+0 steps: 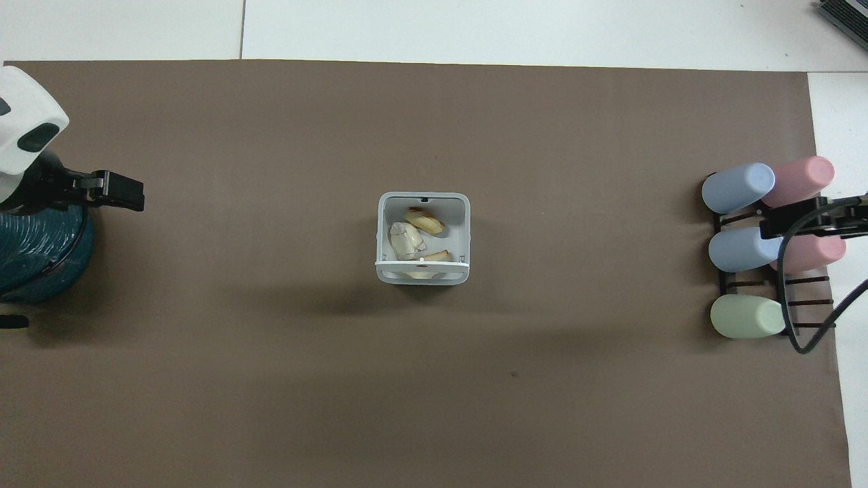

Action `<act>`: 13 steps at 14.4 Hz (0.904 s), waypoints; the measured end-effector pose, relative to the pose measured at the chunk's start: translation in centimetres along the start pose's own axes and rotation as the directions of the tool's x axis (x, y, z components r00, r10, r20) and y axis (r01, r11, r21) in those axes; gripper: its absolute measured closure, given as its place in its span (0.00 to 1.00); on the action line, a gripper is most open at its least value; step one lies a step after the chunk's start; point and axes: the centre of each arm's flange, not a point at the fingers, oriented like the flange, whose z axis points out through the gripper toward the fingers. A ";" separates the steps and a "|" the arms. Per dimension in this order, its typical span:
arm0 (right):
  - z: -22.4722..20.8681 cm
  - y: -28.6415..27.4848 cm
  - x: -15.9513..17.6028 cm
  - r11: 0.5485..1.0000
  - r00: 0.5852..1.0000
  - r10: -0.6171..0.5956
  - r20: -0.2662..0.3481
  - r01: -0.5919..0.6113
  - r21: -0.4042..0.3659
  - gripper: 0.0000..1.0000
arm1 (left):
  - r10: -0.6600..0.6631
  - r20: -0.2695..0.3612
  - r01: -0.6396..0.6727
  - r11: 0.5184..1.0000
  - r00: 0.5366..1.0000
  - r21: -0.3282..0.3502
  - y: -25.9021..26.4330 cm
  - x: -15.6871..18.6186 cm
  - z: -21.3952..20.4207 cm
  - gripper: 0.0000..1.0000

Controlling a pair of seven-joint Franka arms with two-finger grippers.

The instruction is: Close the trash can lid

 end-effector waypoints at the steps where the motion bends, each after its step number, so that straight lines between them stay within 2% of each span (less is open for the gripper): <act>1: 0.0 0.0 0.0 1.000 1.000 0.000 0.000 0.000 0.000 0.00 | -0.001 0.000 0.001 1.000 1.000 0.000 -0.1 0.0 0.0 0.00; 13: 0.0 0.0 0.0 1.000 1.000 0.000 0.000 0.000 0.000 0.00 | -0.003 -0.001 0.003 1.000 1.000 0.000 -0.2 0.0 0.0 0.00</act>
